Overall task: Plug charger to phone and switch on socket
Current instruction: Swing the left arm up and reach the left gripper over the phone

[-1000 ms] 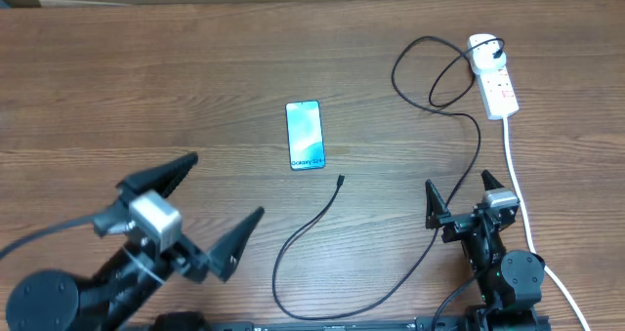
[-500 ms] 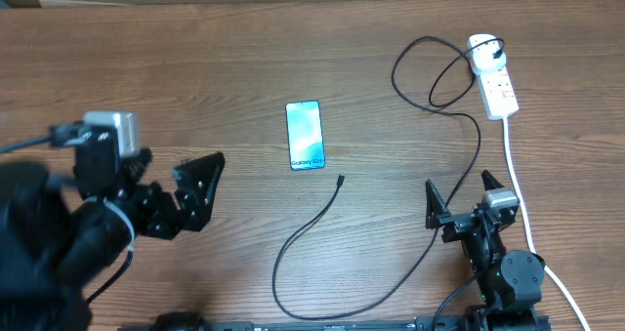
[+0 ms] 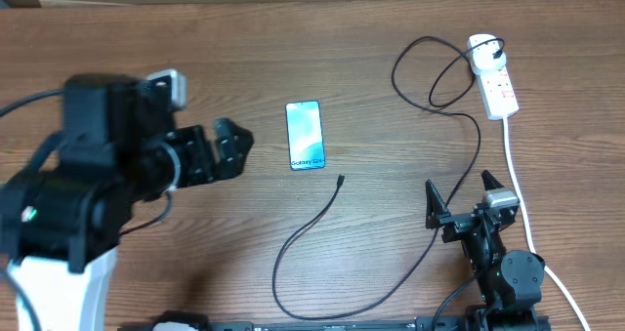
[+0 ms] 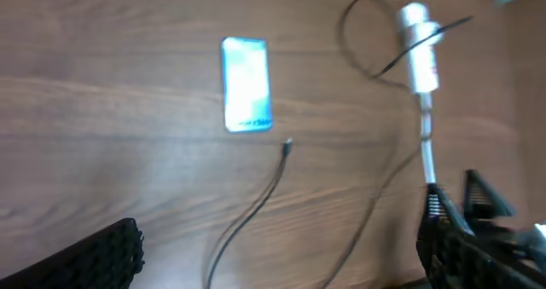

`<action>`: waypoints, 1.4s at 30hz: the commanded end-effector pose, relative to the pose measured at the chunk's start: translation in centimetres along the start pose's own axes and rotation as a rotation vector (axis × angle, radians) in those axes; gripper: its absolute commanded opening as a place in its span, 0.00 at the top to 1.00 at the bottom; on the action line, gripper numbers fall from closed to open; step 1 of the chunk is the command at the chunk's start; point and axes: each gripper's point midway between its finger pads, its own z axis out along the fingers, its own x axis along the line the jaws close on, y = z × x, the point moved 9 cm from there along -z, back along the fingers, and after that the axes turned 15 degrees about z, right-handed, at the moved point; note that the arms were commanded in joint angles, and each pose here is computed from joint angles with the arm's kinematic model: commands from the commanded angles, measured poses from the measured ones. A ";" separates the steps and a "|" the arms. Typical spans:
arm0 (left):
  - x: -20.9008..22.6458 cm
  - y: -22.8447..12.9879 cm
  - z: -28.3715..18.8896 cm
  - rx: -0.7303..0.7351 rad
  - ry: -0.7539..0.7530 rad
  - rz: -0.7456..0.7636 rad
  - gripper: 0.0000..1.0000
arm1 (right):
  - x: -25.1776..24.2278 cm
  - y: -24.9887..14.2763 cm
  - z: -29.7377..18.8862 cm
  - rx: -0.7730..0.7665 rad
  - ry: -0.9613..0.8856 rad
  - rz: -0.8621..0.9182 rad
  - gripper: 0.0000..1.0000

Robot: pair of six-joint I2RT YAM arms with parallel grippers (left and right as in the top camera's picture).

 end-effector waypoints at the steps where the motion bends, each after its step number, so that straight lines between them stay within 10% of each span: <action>1: -0.2 1.2 1.9 0.044 0.186 -0.082 0.00 | -0.1 -0.3 0.0 -0.001 -0.002 0.002 0.00; 8: -1.5 2.4 8.1 0.177 0.384 -0.102 0.00 | -0.1 -0.3 0.0 -0.001 -0.002 0.002 0.00; 28: -1.9 2.1 25.0 0.531 0.292 -0.141 0.00 | -0.1 -0.3 0.0 -0.001 -0.002 0.002 0.00; 42: -0.9 2.2 34.1 0.493 0.240 -0.029 0.00 | -0.1 -0.3 0.0 -0.001 -0.002 0.002 0.00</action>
